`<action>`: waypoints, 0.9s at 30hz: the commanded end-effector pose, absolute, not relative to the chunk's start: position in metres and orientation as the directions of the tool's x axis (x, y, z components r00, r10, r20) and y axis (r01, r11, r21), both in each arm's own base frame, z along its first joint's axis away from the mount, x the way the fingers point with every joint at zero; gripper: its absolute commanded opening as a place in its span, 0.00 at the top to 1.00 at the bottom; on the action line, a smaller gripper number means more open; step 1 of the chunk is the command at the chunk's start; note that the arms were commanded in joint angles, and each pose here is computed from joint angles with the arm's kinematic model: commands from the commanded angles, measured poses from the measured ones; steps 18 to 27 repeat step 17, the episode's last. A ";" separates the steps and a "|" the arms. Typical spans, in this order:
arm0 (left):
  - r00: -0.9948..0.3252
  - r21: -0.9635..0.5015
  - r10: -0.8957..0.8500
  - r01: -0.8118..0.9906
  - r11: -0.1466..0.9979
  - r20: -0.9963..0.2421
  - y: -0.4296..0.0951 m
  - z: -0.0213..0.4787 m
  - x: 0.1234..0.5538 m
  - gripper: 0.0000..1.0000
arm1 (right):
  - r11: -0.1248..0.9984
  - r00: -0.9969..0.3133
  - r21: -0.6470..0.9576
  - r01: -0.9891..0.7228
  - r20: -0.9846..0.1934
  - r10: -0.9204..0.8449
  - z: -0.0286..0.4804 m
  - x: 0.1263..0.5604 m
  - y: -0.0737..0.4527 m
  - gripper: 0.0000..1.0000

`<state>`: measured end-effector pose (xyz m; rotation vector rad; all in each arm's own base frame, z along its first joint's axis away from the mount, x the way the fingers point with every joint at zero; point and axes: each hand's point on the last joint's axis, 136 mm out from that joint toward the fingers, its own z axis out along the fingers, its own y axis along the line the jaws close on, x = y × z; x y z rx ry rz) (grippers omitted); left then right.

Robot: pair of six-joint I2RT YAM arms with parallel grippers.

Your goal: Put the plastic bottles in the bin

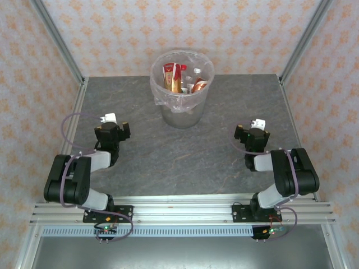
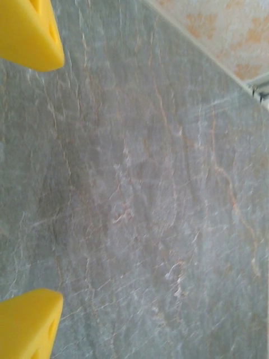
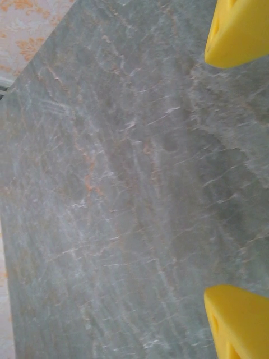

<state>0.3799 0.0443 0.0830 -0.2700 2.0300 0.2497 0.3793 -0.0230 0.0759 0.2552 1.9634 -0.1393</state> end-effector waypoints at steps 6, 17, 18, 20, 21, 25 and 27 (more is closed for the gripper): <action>-0.334 0.074 -0.079 -0.420 0.904 -0.939 0.054 0.101 0.378 0.00 | 0.959 -0.341 0.070 0.274 -0.926 0.165 0.090 0.391 -0.032 0.01; -0.333 0.075 -0.076 -0.419 0.905 -0.940 0.054 0.102 0.378 0.00 | 0.967 -0.351 0.066 0.245 -0.924 0.152 0.090 0.393 -0.028 0.01; -0.333 0.075 -0.076 -0.419 0.905 -0.940 0.054 0.102 0.378 0.00 | 0.967 -0.351 0.066 0.245 -0.924 0.152 0.090 0.393 -0.028 0.01; -0.333 0.075 -0.076 -0.419 0.905 -0.940 0.054 0.102 0.378 0.00 | 0.967 -0.351 0.066 0.245 -0.924 0.152 0.090 0.393 -0.028 0.01; -0.333 0.075 -0.076 -0.419 0.905 -0.940 0.054 0.102 0.378 0.00 | 0.967 -0.351 0.066 0.245 -0.924 0.152 0.090 0.393 -0.028 0.01; -0.333 0.075 -0.076 -0.419 0.905 -0.940 0.054 0.102 0.378 0.00 | 0.967 -0.351 0.066 0.245 -0.924 0.152 0.090 0.393 -0.028 0.01; -0.333 0.075 -0.076 -0.419 0.905 -0.940 0.054 0.102 0.378 0.00 | 0.967 -0.351 0.066 0.245 -0.924 0.152 0.090 0.393 -0.028 0.01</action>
